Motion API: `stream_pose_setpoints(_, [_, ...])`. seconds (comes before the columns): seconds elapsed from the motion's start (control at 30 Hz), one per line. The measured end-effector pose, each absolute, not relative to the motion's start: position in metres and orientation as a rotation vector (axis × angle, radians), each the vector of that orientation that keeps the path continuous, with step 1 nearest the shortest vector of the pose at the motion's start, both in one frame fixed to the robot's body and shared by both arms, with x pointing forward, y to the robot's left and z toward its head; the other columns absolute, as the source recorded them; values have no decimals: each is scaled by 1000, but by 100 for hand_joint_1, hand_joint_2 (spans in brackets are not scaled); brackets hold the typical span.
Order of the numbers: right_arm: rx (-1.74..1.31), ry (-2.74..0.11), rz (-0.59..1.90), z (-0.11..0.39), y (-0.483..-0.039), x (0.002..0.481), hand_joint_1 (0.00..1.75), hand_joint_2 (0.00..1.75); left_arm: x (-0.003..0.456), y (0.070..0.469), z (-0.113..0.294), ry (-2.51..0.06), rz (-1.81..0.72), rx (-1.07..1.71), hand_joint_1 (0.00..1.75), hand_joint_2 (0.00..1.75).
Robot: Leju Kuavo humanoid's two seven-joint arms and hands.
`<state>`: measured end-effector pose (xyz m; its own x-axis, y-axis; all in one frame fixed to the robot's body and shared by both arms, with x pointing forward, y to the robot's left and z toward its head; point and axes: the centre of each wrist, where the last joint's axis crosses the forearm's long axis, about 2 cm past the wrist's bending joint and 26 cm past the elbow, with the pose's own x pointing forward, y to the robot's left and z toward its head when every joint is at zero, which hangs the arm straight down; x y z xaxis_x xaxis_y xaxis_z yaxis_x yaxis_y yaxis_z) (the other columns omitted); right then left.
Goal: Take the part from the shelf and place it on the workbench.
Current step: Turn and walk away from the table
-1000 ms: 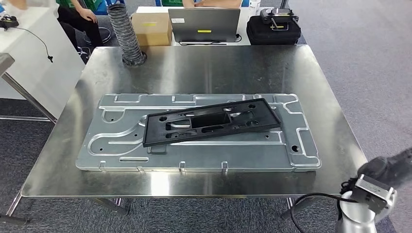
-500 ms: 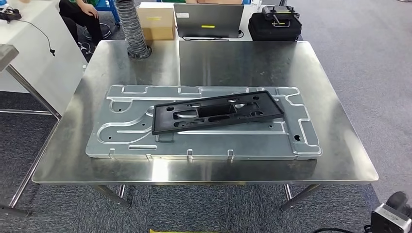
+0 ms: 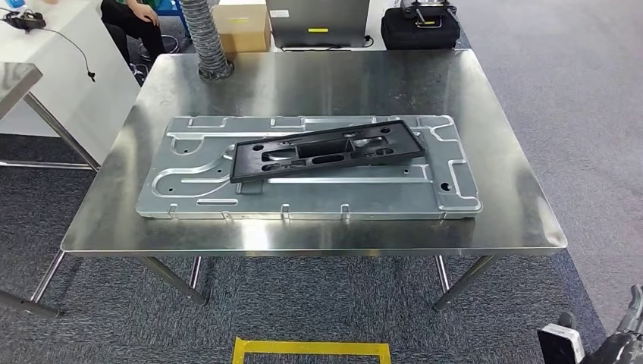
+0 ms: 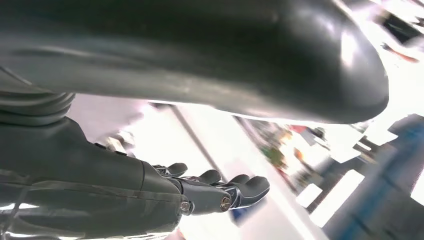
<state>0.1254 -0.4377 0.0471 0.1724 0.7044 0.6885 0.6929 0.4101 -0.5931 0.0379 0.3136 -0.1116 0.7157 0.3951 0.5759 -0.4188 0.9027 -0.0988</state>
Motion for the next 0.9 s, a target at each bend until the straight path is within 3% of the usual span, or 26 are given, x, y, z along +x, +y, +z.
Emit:
stream_pose_setpoints(0.2, [-1129,-1216,-23,-31,-418,96,0,0,40,307,-112,-626,437,22,0,0])
stream_pose_setpoints(0.4, [-995,-978,5,-74,-394,68,0,0,37,303,-112,-619,438,15,0,0])
stream_pose_setpoints(0.9, [-607,-419,151,-107,-325,41,0,0,37,290,-112,-612,429,-1,0,0])
